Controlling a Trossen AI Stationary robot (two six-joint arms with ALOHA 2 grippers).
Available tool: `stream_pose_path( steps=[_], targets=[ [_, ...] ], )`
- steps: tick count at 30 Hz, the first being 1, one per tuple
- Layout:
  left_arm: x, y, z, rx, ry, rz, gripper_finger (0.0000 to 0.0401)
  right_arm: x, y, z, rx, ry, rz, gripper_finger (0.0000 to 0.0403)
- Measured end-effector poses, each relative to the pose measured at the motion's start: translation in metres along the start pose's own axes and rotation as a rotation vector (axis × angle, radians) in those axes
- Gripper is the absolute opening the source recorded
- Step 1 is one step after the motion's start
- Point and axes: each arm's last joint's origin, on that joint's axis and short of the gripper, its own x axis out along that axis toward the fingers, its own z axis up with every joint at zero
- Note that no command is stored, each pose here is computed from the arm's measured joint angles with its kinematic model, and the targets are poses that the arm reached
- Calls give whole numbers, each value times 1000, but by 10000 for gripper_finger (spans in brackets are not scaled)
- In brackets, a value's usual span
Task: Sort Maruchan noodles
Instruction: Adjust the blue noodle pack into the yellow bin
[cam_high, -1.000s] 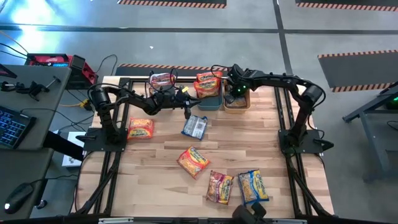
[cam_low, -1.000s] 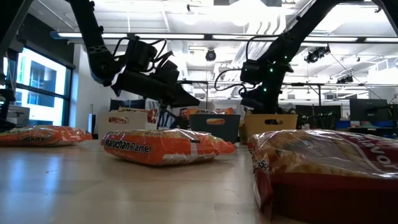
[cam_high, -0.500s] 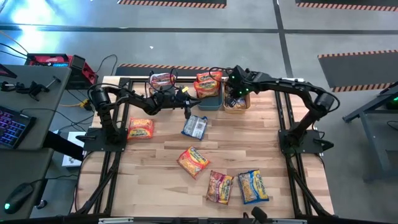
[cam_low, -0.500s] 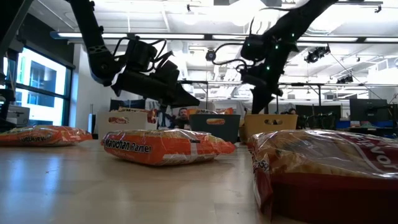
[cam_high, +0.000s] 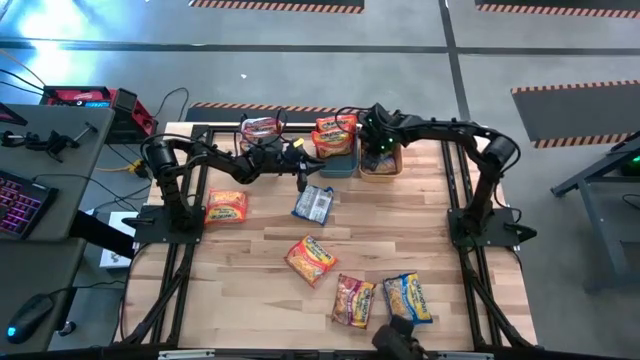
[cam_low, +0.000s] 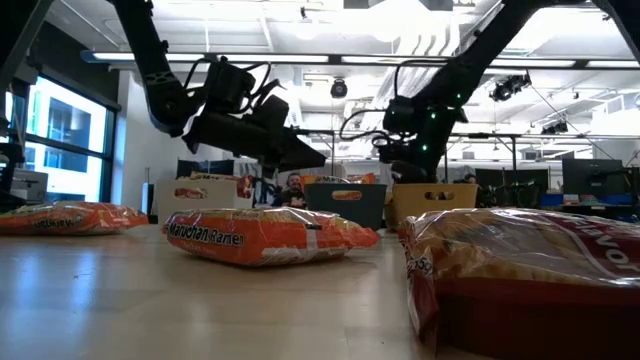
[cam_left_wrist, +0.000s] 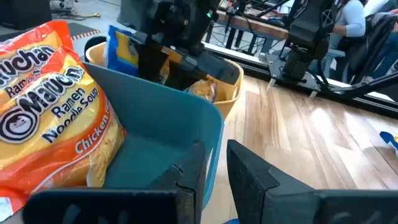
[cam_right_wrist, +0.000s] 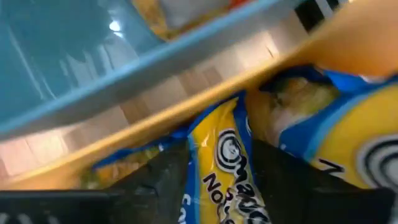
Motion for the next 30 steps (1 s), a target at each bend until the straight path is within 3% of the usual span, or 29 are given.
stream_pose_path(
  steps=[4,7,10,14,16,21,30],
  targets=[
    [0,0,0,0,1,1,67,9,-7,-2,11,-1,35,194],
    [0,0,0,1,-1,4,71,10,-8,-4,17,-1,58,177],
    [0,0,0,8,-2,4,71,10,-8,-4,20,-3,70,131],
    [0,0,0,9,-3,4,71,11,-8,-5,25,3,82,36],
    [0,0,0,9,-4,6,71,11,-8,-5,24,7,81,12],
    [0,0,0,9,-3,6,71,4,-5,-5,19,4,87,6],
    [0,0,0,9,0,6,46,-43,10,4,-24,-80,66,1]
  ],
)
